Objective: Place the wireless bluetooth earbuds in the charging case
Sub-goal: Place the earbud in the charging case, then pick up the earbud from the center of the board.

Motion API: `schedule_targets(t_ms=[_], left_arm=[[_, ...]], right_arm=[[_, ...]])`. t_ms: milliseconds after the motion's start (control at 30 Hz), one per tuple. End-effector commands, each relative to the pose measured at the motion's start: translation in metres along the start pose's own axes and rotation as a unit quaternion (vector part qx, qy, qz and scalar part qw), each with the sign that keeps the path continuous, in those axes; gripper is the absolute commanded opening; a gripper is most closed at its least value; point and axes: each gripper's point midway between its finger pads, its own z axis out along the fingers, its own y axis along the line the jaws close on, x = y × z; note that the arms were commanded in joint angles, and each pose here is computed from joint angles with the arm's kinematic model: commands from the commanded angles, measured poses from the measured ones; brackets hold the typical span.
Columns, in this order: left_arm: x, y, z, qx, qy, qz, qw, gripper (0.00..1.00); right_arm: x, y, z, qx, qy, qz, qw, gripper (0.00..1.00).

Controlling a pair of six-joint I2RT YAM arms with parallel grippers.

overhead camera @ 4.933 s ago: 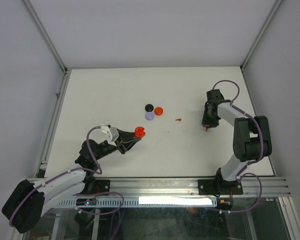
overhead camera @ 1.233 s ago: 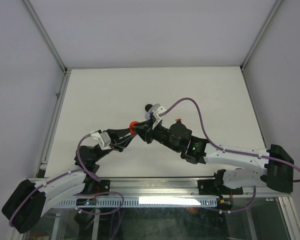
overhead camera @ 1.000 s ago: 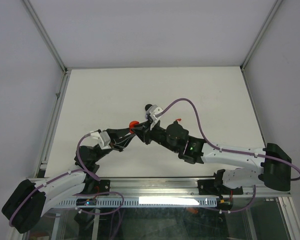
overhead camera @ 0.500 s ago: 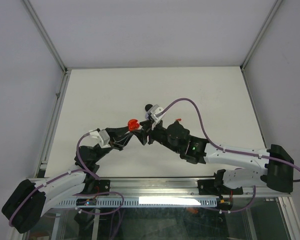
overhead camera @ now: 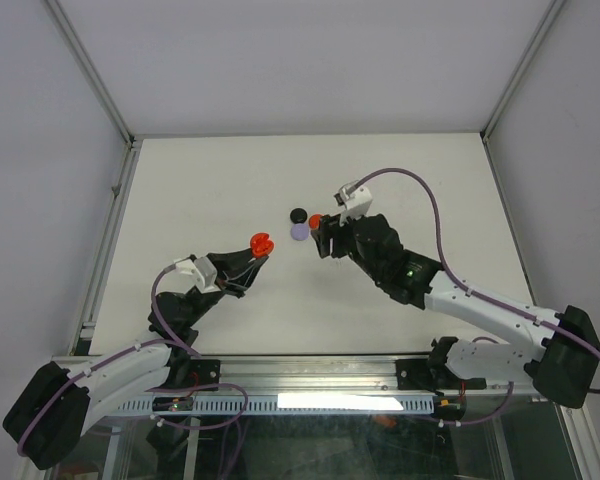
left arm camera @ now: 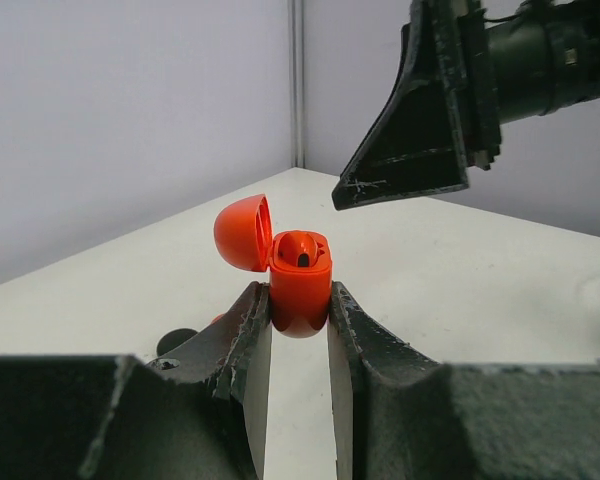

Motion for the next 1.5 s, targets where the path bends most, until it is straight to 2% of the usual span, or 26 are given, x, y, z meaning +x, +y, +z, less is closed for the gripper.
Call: schedule_targets(t_ms=[0, 200, 567, 733, 1000, 1467], left_arm=[[0.026, 0.000, -0.021, -0.015, 0.027, -0.015, 0.999, 0.00], [0.026, 0.001, -0.021, -0.019, 0.028, -0.016, 0.999, 0.00], [0.027, 0.001, -0.020, -0.019, 0.031, -0.015, 0.999, 0.00], [0.029, 0.001, -0.020, -0.017, 0.033, -0.016, 0.999, 0.01], [0.031, 0.001, -0.019, -0.015, 0.039, -0.016, 0.999, 0.01], [0.033, 0.002, -0.019, -0.018, 0.042, -0.015, 0.999, 0.01]], right_arm=[[0.012, -0.053, 0.001, 0.081, 0.034, 0.056, 0.995, 0.60], [0.049, -0.112, 0.010, 0.160, 0.074, 0.092, 0.980, 0.58], [0.105, -0.163, 0.051, 0.240, 0.144, 0.133, 0.951, 0.49], [0.130, -0.165, 0.068, 0.239, 0.168, 0.158, 0.943, 0.44], [0.144, -0.171, 0.086, 0.233, 0.179, 0.194, 0.936, 0.43], [0.154, -0.161, 0.100, 0.199, 0.229, 0.194, 0.933, 0.31]])
